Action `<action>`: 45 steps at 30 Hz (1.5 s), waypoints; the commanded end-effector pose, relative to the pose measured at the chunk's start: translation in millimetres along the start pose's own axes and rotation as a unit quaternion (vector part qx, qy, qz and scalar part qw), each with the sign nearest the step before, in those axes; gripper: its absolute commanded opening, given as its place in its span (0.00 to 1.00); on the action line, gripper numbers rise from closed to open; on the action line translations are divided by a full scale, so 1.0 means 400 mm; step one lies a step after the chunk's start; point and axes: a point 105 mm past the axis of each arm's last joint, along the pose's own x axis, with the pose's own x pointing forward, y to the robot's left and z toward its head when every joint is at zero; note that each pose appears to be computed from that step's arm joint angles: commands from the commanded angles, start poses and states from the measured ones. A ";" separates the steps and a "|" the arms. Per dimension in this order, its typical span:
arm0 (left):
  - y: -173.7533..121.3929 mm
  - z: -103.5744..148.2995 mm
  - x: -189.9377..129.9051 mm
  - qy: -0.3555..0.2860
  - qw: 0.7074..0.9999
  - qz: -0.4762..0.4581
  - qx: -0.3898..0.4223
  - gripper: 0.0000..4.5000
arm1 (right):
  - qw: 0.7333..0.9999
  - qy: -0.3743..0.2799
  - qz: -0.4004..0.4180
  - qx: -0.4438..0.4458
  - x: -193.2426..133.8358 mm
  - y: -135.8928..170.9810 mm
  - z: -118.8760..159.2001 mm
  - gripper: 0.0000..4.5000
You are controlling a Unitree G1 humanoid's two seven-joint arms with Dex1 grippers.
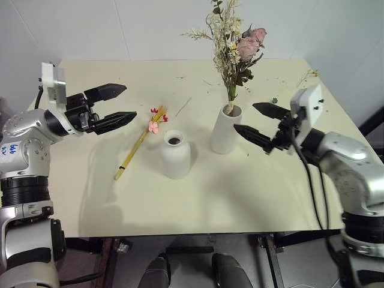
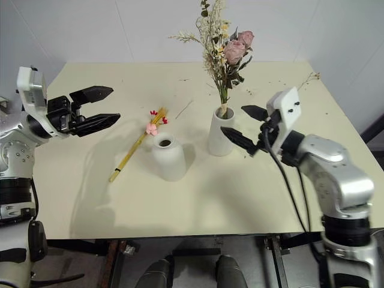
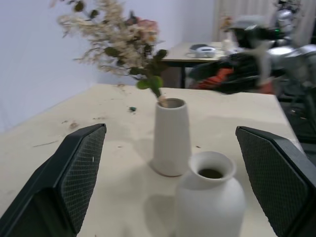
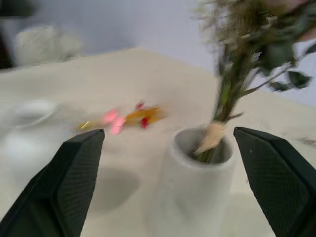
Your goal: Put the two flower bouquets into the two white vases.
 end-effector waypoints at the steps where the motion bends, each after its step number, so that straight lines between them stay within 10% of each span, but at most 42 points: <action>1: 0.040 -0.005 0.011 0.029 0.997 0.074 0.000 1.00 | 0.996 0.017 0.084 -0.010 -0.048 0.061 0.039 0.99; 14: 0.096 -0.235 0.024 0.326 0.893 0.269 -0.154 1.00 | 0.993 0.060 0.101 -0.008 -0.104 0.041 0.048 0.99; 34: 0.103 -0.359 0.048 0.424 0.829 0.289 -0.223 1.00 | 0.995 0.060 0.075 -0.010 -0.096 0.048 0.046 0.99; 45: 0.105 -0.357 0.052 0.423 0.839 0.271 -0.211 0.31 | 0.996 0.050 0.068 0.010 -0.107 0.052 0.038 1.00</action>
